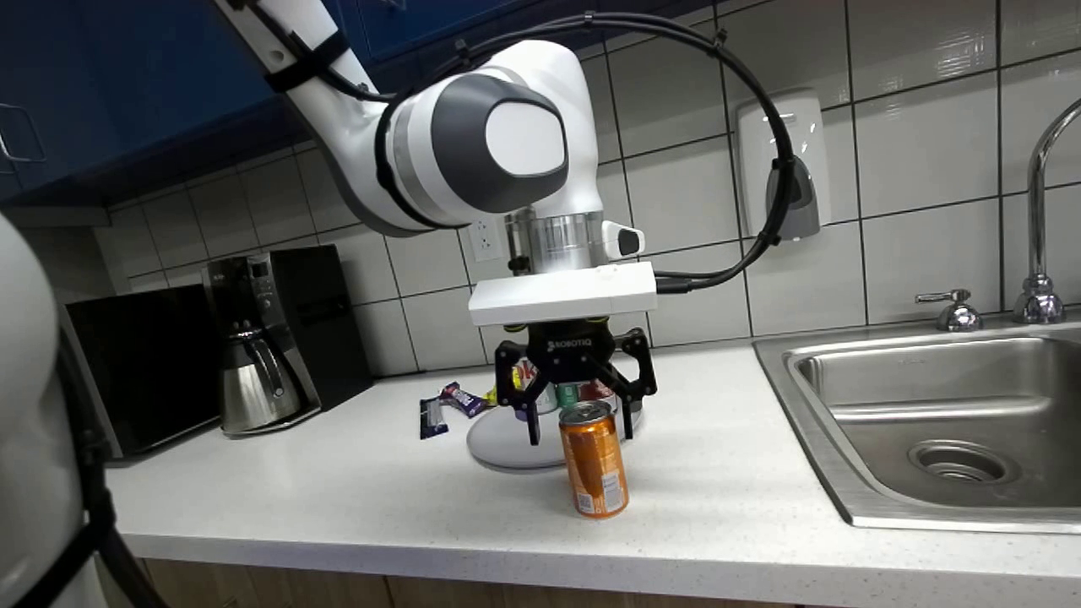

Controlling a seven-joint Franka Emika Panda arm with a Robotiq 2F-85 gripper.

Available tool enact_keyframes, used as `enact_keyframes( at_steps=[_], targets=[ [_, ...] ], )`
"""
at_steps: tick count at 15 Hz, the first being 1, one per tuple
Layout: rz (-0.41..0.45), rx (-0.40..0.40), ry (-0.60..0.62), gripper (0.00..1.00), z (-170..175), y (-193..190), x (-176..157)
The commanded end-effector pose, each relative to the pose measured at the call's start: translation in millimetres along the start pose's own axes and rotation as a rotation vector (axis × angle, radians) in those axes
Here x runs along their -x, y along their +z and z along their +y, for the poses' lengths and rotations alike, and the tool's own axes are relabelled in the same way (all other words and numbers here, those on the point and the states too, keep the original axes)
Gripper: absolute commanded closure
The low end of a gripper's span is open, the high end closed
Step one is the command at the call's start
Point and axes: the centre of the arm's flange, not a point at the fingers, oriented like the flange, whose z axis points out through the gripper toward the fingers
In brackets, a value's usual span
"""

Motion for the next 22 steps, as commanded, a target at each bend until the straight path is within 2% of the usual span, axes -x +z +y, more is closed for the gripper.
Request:
enact_keyframes(
  at_steps=[1,15,16,17,21,22],
  targets=[
    [-0.009,0.025,0.017,0.00,-3.0,4.5,7.4],
    [-0.009,0.056,0.032,0.00,4.5,8.1,-0.8],
    [-0.008,0.057,0.033,0.16,4.9,8.3,-1.3],
    [-0.007,0.058,0.031,0.26,5.0,8.8,-1.6],
    [0.002,0.059,0.030,0.59,4.9,8.9,-2.5],
    [0.004,0.060,0.029,0.62,4.7,8.8,-2.7]
  ],
)
